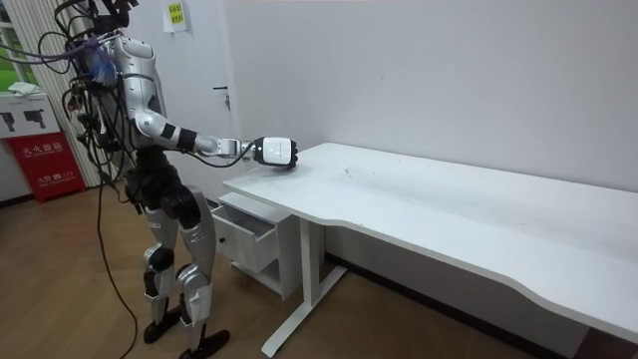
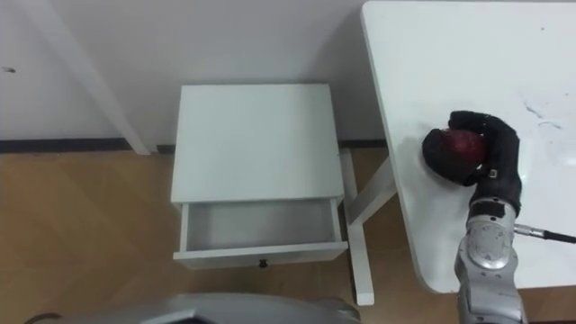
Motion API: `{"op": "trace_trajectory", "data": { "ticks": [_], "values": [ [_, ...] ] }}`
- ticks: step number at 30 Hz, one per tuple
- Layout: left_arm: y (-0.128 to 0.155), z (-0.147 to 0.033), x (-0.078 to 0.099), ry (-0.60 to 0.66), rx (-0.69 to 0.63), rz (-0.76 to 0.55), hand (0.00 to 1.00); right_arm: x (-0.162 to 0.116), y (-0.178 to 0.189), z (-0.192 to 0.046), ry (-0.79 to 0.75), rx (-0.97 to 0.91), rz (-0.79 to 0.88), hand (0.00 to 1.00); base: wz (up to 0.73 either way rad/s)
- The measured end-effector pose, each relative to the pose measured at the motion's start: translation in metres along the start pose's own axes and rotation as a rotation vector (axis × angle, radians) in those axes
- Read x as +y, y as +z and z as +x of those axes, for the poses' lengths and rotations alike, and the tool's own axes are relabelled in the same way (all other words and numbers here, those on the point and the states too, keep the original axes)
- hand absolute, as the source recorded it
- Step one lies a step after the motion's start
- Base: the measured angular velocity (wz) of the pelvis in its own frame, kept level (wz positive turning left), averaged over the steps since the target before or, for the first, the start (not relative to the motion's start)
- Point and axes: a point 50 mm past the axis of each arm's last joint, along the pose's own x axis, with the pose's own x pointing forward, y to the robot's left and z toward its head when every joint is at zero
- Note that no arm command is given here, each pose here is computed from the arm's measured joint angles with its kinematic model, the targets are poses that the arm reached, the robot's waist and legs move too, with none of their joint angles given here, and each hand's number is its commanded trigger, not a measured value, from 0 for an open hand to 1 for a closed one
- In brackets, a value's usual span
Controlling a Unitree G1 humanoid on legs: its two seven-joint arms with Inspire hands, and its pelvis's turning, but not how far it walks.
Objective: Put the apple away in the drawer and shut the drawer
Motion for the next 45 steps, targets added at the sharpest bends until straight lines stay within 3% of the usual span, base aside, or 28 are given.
{"op": "trace_trajectory", "data": {
  "ticks": [19,25,33,38,45],
  "values": [
    [0.002,0.0,0.0,-0.003,-0.004,0.004,0.0,0.012,-0.001,0.003,0.094,-0.037,-0.196,1.0,0.02],
    [0.017,0.004,-0.001,-0.014,-0.045,0.036,0.0,0.044,0.021,-0.003,0.235,-0.146,-0.263,1.0,-0.06],
    [0.038,0.005,-0.008,-0.054,-0.107,0.121,0.0,0.105,0.037,-0.029,0.607,-0.239,-0.295,1.0,0.11],
    [0.035,0.004,-0.013,-0.069,-0.1,0.143,0.0,0.123,0.045,-0.033,0.725,-0.275,-0.306,1.0,0.12],
    [0.03,0.004,-0.015,-0.073,-0.08,0.167,0.0,0.127,0.046,-0.033,0.788,-0.263,-0.34,1.0,0.07]
  ]
}}
